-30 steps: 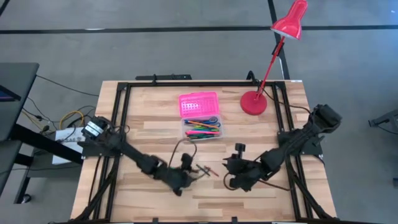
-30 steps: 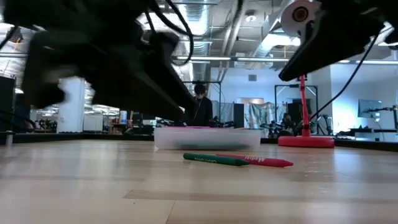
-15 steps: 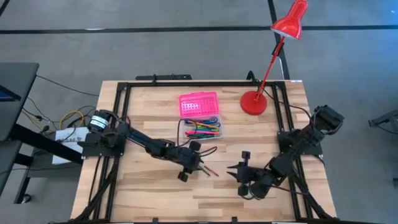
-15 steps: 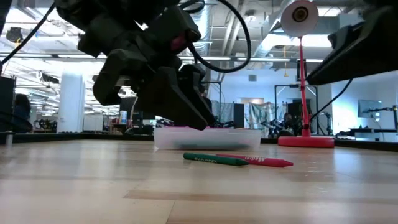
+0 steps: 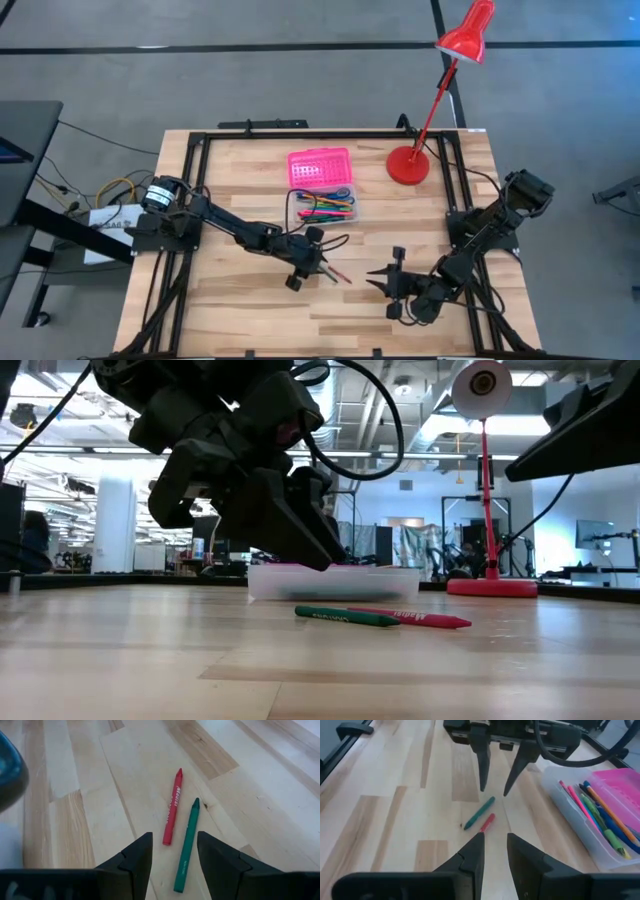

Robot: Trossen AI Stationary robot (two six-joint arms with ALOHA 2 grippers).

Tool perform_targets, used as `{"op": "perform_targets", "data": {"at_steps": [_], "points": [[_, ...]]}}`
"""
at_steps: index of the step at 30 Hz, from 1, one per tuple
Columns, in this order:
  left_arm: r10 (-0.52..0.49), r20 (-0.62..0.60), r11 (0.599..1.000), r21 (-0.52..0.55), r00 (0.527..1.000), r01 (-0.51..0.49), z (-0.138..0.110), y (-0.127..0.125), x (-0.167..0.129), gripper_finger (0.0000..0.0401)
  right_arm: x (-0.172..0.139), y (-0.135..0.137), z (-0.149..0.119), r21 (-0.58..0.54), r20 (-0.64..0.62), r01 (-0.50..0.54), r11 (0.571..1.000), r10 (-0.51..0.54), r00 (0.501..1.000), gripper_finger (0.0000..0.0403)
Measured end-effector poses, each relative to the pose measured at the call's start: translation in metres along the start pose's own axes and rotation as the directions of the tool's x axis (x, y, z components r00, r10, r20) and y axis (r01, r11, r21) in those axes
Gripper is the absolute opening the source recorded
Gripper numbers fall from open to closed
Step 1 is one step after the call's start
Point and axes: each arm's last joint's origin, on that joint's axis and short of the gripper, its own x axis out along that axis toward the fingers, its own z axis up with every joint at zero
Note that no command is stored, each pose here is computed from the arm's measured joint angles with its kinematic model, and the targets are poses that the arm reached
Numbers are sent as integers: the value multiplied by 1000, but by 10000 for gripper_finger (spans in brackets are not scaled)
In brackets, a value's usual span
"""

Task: Pick & place school supplies into a supply box
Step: Put the green crayon into the pink supply box

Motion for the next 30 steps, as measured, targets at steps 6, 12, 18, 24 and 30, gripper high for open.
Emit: {"op": "perform_targets", "data": {"at_steps": [6,12,18,24,30], "points": [[-1,3,1000,2,1000,1,-5,-2,0,151,0,0,0,1,2,-2,1000,2,1000,75],[-3,2,1000,2,1000,3,-11,-4,8,151,0,0,0,0,2,-2,1000,2,1000,75],[-6,18,1000,7,1000,6,-17,-5,18,151,0,1,0,3,3,-6,1000,6,1000,75],[-14,-18,1000,-8,1000,14,-20,-5,18,151,0,1,0,3,3,-6,1000,6,1000,75],[-22,-51,999,-36,998,21,-23,-6,18,151,0,1,0,3,3,-6,1000,6,1000,75]]}}
